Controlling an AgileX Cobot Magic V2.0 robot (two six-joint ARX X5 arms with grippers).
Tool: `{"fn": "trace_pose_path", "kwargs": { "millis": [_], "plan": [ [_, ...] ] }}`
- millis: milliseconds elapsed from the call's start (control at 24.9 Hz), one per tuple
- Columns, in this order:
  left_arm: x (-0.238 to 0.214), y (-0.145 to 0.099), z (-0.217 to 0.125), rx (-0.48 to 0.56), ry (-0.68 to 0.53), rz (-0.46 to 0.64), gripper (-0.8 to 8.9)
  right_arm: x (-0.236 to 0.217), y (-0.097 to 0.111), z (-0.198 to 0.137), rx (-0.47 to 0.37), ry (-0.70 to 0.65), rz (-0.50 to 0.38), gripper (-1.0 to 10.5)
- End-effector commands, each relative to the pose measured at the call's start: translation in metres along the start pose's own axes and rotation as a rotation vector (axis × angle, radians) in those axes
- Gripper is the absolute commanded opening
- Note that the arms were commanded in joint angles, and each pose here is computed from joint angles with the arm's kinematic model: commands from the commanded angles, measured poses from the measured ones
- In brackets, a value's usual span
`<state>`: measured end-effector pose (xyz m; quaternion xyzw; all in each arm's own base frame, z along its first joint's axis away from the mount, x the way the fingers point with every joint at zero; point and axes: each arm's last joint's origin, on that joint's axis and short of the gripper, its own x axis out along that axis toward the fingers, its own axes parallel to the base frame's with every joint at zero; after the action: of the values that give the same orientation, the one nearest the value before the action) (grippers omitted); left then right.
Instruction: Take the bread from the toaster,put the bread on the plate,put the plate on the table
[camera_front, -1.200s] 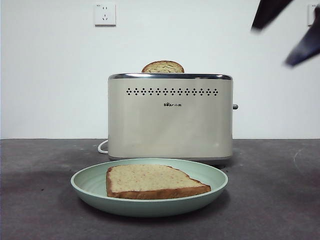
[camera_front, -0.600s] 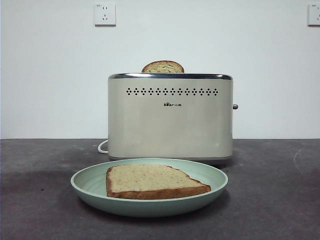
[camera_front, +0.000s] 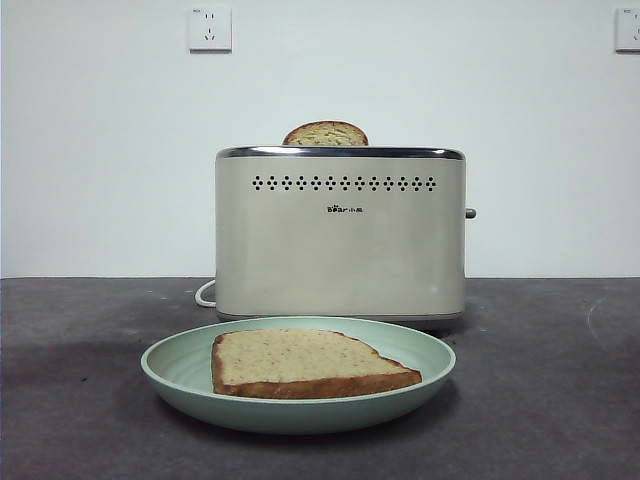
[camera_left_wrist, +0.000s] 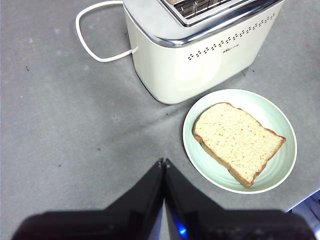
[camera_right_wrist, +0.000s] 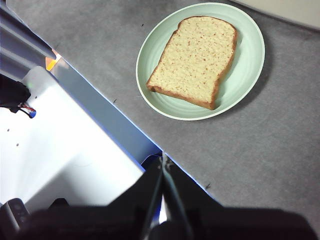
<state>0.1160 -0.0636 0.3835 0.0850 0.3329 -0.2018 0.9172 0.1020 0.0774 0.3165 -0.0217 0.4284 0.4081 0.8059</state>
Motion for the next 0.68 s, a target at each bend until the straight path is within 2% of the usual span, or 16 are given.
{"fn": "trace_pose_path", "kwargs": {
  "millis": [40, 121, 201, 322, 402, 523, 683],
  "plan": [
    [0.000, 0.000, 0.000, 0.012, 0.000, 0.003, -0.04, 0.001, 0.000, -0.001, -0.009, 0.001, 0.000, 0.0],
    [0.000, 0.001, 0.001, 0.041, -0.012, 0.021, -0.04, 0.001, 0.000, -0.001, -0.009, 0.001, 0.000, 0.0],
    [0.000, 0.002, 0.008, 0.024, -0.083, 0.079, -0.04, 0.001, 0.000, -0.001, -0.009, 0.001, 0.000, 0.0],
    [-0.006, 0.019, 0.031, -0.049, -0.336, 0.287, -0.04, 0.001, 0.000, -0.001, -0.009, 0.001, 0.000, 0.0],
    [-0.013, 0.033, 0.040, -0.092, -0.466, 0.308, -0.04, 0.001, 0.000, -0.001, -0.009, 0.001, 0.000, 0.0],
    [-0.023, 0.048, 0.036, -0.088, -0.612, 0.314, -0.04, 0.001, 0.000, -0.001, -0.009, 0.001, 0.000, 0.0],
    [-0.026, 0.058, 0.013, -0.091, -0.702, 0.403, -0.04, 0.001, 0.000, -0.001, -0.009, 0.001, 0.000, 0.0]
  ]
}}
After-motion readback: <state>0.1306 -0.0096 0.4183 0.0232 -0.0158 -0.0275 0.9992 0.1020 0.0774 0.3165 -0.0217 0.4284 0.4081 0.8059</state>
